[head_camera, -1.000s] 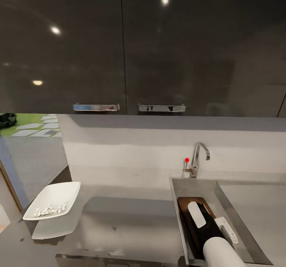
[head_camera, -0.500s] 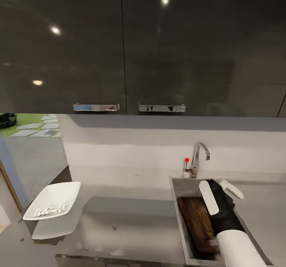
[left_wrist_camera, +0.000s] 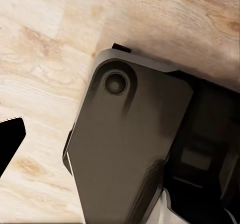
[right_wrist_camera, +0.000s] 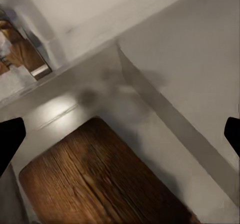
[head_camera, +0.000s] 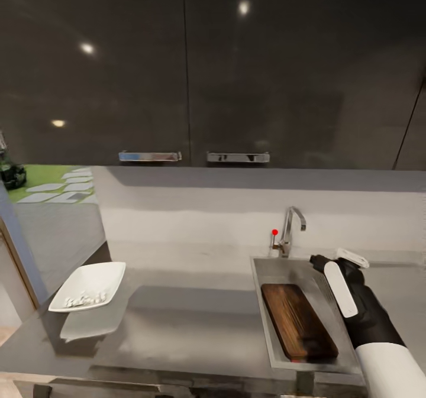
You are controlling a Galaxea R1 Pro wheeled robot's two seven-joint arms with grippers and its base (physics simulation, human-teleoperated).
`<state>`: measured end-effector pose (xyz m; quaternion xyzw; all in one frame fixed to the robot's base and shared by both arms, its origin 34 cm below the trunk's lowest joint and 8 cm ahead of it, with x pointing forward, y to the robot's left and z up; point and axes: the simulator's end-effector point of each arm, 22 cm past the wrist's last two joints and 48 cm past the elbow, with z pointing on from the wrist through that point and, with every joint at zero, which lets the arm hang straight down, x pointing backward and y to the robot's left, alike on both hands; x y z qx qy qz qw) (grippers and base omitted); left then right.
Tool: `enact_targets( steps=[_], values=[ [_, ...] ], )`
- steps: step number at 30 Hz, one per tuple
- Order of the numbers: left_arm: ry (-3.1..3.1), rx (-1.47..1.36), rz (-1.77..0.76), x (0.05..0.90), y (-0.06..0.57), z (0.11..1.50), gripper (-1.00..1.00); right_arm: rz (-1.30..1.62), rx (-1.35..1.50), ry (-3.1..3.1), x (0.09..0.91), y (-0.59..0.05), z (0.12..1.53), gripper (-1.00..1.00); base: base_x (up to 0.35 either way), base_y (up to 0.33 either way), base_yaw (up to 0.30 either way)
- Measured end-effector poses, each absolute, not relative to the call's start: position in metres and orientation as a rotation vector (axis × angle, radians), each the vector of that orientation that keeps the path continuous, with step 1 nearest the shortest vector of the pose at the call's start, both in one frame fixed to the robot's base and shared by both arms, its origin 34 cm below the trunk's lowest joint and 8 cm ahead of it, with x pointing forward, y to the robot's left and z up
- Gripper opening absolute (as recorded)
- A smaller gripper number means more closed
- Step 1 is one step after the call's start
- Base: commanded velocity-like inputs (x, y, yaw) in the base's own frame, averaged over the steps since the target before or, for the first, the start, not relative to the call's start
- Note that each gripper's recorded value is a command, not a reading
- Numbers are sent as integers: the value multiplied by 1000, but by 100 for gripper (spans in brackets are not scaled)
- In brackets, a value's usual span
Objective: In the kitchen, take the Vidalia onion out of the sink, dice it on the chopping board with the paring knife, put the diced onion into the bowl on the countertop, then place both the paring knife and the chopping board into the sink.
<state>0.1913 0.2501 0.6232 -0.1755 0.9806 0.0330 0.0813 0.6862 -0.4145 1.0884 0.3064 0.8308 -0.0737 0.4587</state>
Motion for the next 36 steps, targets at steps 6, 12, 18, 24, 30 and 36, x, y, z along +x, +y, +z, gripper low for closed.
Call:
enact_targets(
  steps=[6, 12, 18, 24, 30, 36],
  values=[
    [2906, -522, 103, 197, 252, 624, 100, -31, 593, 2066, 701, -405, 1098, 100, -277, 0, 0],
    [2895, -521, 105, 199, 252, 625, 100, 46, 508, 2070, 705, -392, 1110, 100, -278, 10, 0],
    [2895, -520, 105, 199, 253, 625, 100, 103, 443, 2049, 710, -382, 1123, 100, -278, 134, 0],
    [2895, -520, 105, 199, 252, 625, 100, 127, 407, 2046, 712, -377, 1126, 100, -278, 153, 0],
    [2895, -520, 105, 199, 252, 625, 100, 112, 404, 2044, 711, -384, 1127, 100, -278, 147, 0],
    [2895, -520, 105, 199, 252, 625, 100, 111, 402, 2045, 711, -384, 1127, 100, -278, 143, 0]
  ],
)
